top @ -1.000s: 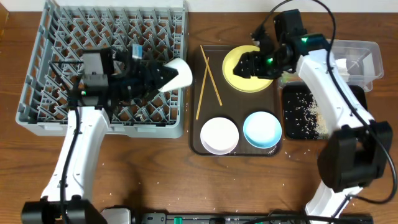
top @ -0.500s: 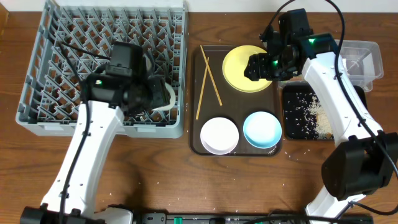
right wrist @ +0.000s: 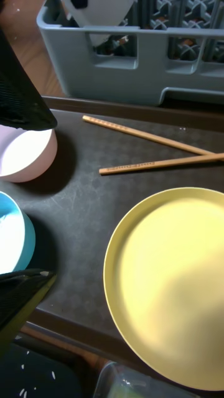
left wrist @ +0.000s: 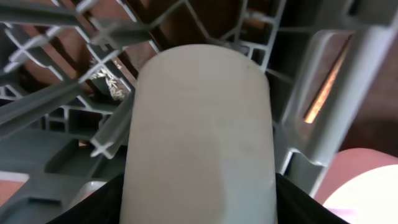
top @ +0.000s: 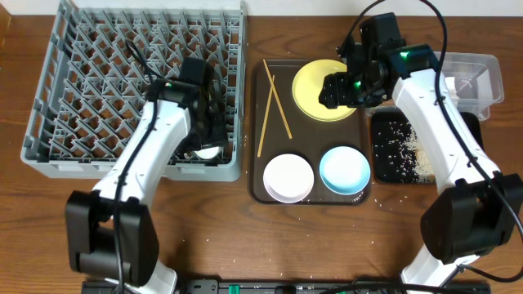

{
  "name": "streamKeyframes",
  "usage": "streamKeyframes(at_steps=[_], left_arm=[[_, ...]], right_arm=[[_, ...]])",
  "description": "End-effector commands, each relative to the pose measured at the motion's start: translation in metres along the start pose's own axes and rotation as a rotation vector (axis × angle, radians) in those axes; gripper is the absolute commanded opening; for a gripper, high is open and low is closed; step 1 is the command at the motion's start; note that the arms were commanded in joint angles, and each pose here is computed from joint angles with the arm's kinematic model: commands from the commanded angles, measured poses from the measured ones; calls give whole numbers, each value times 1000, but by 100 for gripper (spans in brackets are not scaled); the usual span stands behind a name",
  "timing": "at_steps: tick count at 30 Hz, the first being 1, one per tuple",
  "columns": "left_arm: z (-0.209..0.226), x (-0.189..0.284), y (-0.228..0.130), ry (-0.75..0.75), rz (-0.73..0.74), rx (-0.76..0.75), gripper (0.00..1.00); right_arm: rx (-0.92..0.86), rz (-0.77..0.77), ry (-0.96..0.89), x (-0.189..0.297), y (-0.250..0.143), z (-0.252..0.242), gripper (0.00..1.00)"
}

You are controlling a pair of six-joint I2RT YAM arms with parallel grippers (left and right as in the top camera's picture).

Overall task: Sort waste into correct bins and load items into the dishwasher
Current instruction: 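Lower the cup into the dish rack with the left gripper and release it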

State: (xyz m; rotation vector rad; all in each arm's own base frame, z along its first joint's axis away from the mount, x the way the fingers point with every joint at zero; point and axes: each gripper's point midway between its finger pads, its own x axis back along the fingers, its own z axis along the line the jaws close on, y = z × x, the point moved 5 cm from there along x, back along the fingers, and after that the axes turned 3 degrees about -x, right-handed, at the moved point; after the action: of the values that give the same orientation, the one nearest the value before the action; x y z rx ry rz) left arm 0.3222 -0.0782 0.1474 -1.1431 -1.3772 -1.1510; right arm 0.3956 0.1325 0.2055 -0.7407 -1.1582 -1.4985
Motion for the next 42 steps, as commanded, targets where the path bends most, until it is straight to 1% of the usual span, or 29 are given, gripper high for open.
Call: streamKeyframes(at_steps=[1,5,7,12,15,18,20,21,23,26,29,32,35,42], left_arm=[[2,-14,5,33,31,-8,62],[2,-21,4,40,52,-7,88],[2,-19,6,36,41,-6,92],[-4,11,18,7,-47,-10,93],[-8,45,25,-26,-143,-14,93],[-10,93,23,-71,-280,-20,94],[-8,120,14,-89,-353,-21,94],[3,148,-1,-60,-430,-9,94],[16,170,-18,-14,-492,6,94],[34,190,-41,59,-541,28,94],[49,204,-64,115,-564,46,94],[54,210,-76,119,-580,64,94],[56,209,-81,118,-583,64,94],[56,195,-79,134,-526,79,94]], right_arm=[[24,-7,-11,3,-1,2,69],[23,-6,-13,3,-2,2,69],[24,-7,-13,3,-1,2,69],[23,-6,-13,3,-2,2,69],[23,-6,-13,3,-2,2,69],[23,-6,-13,3,-2,2,69],[23,-5,-13,3,-2,1,69],[22,0,-15,3,-3,1,69],[21,2,-15,3,-3,1,69],[22,1,-14,3,-3,1,69],[25,2,-13,2,-4,3,68],[33,4,-10,1,-4,6,68],[44,8,-7,0,-6,11,69],[71,14,-24,-2,-9,17,69]])
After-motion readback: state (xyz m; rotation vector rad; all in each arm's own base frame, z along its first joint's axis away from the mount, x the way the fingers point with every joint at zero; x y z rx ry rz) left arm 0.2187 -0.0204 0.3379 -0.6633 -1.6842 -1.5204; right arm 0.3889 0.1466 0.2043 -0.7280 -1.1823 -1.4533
